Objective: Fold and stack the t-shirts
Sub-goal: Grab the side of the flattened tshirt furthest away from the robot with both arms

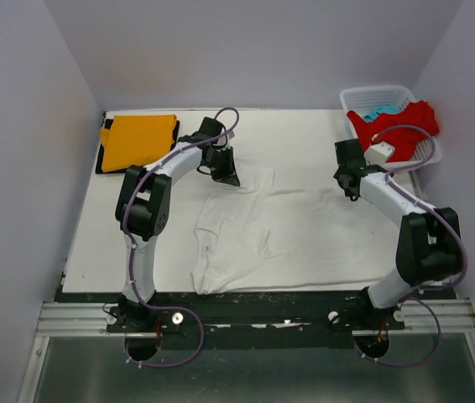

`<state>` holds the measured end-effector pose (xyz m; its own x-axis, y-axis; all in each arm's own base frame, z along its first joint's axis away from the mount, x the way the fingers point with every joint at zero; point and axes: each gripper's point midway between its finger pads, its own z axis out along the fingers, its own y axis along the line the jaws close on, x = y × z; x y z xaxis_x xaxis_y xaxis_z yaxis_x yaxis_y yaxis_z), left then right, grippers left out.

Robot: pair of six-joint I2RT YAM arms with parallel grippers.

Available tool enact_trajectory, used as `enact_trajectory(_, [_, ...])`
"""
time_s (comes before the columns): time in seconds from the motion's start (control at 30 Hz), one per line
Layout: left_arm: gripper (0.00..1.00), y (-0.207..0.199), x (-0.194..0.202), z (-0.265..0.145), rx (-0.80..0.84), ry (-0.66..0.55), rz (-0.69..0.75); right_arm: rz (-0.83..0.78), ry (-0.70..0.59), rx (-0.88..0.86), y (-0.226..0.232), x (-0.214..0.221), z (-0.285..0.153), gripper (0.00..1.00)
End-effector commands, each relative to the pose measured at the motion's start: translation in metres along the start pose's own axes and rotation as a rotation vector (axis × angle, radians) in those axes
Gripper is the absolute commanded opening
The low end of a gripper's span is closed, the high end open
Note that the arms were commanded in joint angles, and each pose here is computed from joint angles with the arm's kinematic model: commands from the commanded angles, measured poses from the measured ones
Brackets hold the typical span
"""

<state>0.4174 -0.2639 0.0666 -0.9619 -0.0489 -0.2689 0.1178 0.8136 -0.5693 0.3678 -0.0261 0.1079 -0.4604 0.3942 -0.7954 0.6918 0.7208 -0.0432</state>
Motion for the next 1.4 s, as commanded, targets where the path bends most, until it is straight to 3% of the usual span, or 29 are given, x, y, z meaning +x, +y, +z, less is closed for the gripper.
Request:
enact_trajectory(0.0, [0.00,-0.012,-0.008,-0.023,0.018,-0.088,0.096,-0.020,-0.009,0.182,-0.009,-0.007,0.035,0.99])
enact_trajectory(0.3, [0.00,0.026,-0.008,-0.030,-0.038,-0.114,0.022,-0.105,-0.011,0.294,0.011,-0.002,0.075,0.93])
enact_trajectory(0.57, [0.00,0.024,-0.015,-0.035,-0.007,-0.124,0.032,-0.091,-0.074,0.376,0.011,-0.002,0.095,0.92])
enact_trajectory(0.8, [0.00,0.028,-0.017,-0.038,-0.024,-0.144,0.027,-0.130,-0.056,0.443,-0.006,0.016,0.102,0.88])
enact_trajectory(0.93, [0.00,0.032,-0.021,-0.041,-0.029,-0.152,0.016,-0.146,-0.072,0.470,-0.013,0.013,0.101,0.75])
enact_trajectory(1.07, [0.00,0.033,-0.021,-0.043,-0.027,-0.158,0.015,-0.141,-0.078,0.472,-0.015,0.013,0.102,0.48])
enact_trajectory(1.27, [0.00,0.027,-0.023,-0.044,0.005,-0.164,0.033,-0.141,-0.064,0.428,-0.003,0.015,0.108,0.20])
enact_trajectory(1.37, [0.00,0.027,-0.023,-0.045,0.004,-0.166,0.039,-0.144,-0.041,0.423,-0.005,0.021,0.108,0.19])
